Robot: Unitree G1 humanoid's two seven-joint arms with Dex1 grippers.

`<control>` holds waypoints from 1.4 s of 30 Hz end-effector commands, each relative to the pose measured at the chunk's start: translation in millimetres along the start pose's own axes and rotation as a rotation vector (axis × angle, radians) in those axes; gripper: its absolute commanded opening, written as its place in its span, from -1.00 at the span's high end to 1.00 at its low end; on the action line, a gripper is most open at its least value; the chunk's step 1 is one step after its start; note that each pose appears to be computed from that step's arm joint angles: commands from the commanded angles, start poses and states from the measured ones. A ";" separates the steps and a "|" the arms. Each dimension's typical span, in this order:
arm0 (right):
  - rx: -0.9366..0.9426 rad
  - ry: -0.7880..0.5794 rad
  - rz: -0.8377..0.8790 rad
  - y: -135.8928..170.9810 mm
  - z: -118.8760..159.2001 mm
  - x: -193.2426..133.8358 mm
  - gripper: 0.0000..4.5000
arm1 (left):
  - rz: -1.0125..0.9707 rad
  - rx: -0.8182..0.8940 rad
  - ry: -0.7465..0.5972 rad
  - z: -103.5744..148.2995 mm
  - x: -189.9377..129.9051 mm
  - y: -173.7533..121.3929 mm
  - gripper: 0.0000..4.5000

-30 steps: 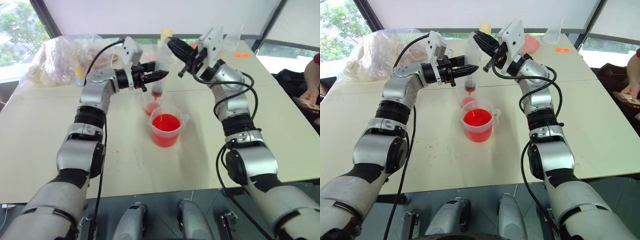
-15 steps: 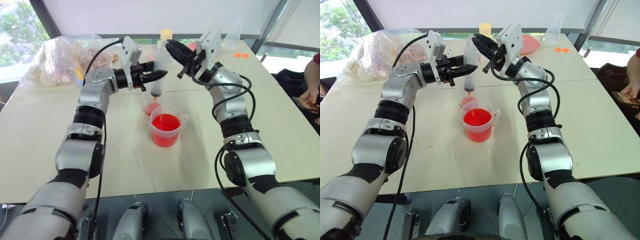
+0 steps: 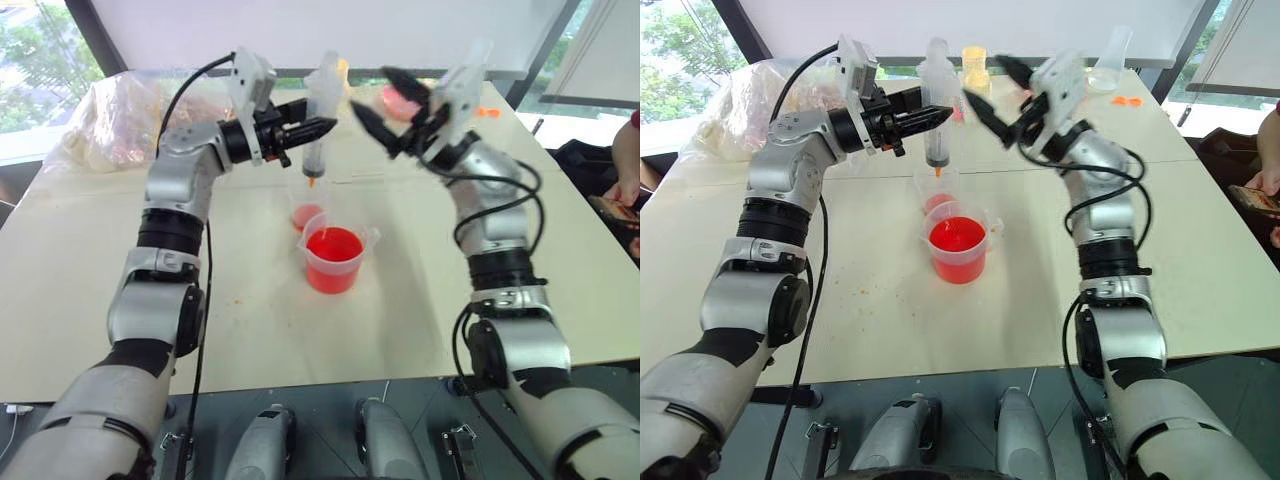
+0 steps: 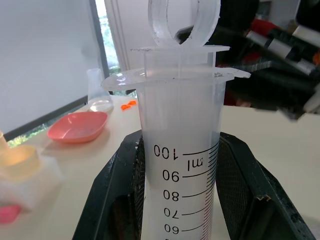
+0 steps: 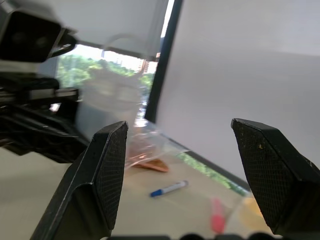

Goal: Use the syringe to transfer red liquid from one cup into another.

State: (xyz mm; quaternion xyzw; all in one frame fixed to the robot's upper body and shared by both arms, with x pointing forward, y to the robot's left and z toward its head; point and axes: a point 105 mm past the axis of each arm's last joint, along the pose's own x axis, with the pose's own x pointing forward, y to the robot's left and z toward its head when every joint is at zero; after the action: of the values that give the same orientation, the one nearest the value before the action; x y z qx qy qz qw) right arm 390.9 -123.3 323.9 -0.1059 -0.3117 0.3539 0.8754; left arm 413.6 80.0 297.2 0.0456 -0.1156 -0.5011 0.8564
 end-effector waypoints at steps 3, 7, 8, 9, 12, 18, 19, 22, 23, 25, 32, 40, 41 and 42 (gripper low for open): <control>0.001 -0.030 0.131 12.5 42.3 -20.9 -0.52 | 0.138 -0.082 0.064 54.0 -22.7 19.4 0.34; 0.042 0.114 0.360 55.3 35.9 -46.2 -0.52 | 0.278 -0.316 0.231 57.3 -49.4 24.5 0.34; 0.051 0.159 0.425 68.3 32.7 -53.9 -0.52 | 0.323 -0.418 0.296 51.4 -61.2 24.5 0.34; 0.058 0.191 0.469 77.2 30.8 -59.9 -0.52 | 0.352 -0.489 0.340 47.5 -69.3 22.5 0.34; 0.124 0.263 0.622 109.2 27.7 -80.0 -0.52 | 0.527 -0.704 0.541 8.0 -112.6 27.2 0.34; 0.180 0.288 0.757 141.7 21.8 -88.3 -0.52 | 0.510 -0.815 0.621 -49.7 -125.7 0.6 0.34; 0.177 0.291 0.764 143.9 19.6 -88.2 -0.52 | 0.513 -0.830 0.637 -61.2 -127.9 -6.3 0.34; 0.173 0.293 0.765 145.5 14.1 -85.8 -0.52 | 0.560 -0.868 0.660 -86.8 -137.2 -20.0 0.34; 0.173 0.292 0.764 146.1 12.8 -85.2 -0.52 | 0.576 -0.871 0.657 -92.4 -138.1 -23.7 0.34; 0.179 0.286 0.754 147.5 10.7 -82.8 -0.52 | 0.616 -0.918 0.655 -106.5 -138.3 -29.4 0.34; 0.201 0.276 0.706 151.3 7.9 -80.7 -0.54 | 0.817 -1.090 0.620 -131.0 -139.4 -27.9 0.14; 0.201 0.292 0.680 148.7 3.9 -83.7 -0.54 | 0.867 -1.106 0.613 -130.2 -141.2 -29.3 -0.98; 0.201 0.299 0.672 147.5 2.8 -84.6 -0.54 | 0.867 -1.094 0.591 -125.2 -140.6 -27.4 -0.98; 0.202 0.303 0.667 146.7 2.1 -85.3 -0.54 | 0.866 -1.087 0.575 -121.6 -140.0 -26.3 -0.98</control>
State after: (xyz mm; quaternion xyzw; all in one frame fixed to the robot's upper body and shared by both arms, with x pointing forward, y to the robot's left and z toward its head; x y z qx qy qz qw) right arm 264.0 -73.1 216.2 -0.1540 -0.0689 0.6356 0.7534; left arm 353.7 177.4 137.3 -0.3042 0.4000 -0.0776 0.8611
